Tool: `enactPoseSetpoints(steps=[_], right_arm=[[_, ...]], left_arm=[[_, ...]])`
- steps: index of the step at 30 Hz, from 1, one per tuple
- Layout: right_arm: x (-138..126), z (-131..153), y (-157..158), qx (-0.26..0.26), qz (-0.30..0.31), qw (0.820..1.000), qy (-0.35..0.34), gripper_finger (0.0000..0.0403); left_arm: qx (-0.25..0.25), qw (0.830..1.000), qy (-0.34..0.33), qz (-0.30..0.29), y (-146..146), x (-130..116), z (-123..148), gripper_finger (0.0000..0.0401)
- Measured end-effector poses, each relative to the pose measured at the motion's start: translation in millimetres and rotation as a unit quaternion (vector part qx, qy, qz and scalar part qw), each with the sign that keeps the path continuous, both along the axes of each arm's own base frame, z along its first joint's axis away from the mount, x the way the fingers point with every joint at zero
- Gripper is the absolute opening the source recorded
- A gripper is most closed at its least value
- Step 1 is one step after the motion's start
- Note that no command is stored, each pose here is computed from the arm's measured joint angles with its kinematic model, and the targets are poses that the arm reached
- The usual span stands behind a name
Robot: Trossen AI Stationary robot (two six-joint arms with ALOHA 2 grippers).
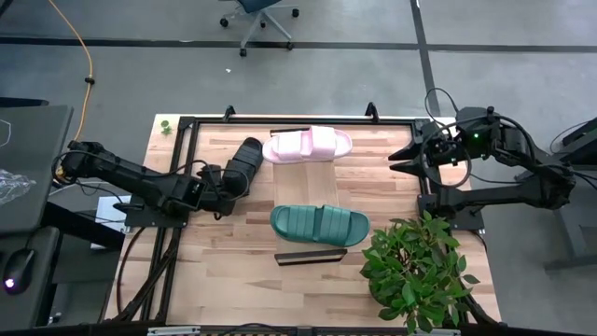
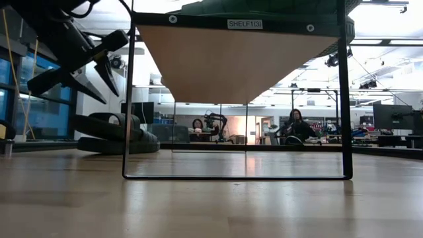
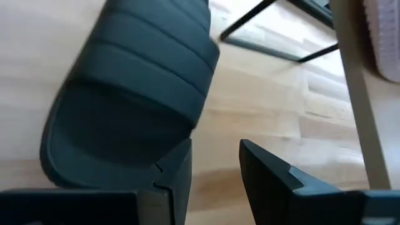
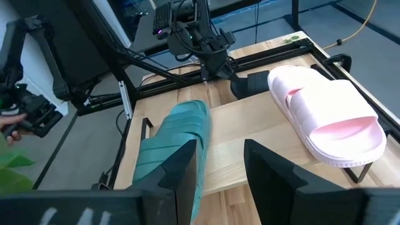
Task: Pick and place slippers onto the shelf
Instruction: Put the black pair of slippers on the shelf
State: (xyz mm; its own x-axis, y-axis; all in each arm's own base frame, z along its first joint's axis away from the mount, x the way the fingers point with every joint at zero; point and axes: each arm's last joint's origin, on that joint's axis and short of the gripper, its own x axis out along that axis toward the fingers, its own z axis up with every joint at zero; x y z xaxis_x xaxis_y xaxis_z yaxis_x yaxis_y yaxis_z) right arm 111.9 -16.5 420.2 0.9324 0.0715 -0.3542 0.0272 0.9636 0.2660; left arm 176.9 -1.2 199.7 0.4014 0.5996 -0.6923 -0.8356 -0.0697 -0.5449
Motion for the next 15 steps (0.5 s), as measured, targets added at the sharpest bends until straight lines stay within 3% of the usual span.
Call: enactPoseSetpoints(steps=[8, 15], right_arm=[[-0.2, -0.4, 0.7, -0.008, 0.015, 1.000, 0.000, 0.0123], [-0.5, -0.4, 1.1, -0.009, 0.022, 1.000, 0.000, 0.0123]], left_arm=[[-0.008, 0.999, -0.030, 0.006, -0.4, 4.0, 2.0, 0.0122], [-0.009, 1.000, -0.015, -0.015, -1.0, 4.1, 1.6, 0.0122]])
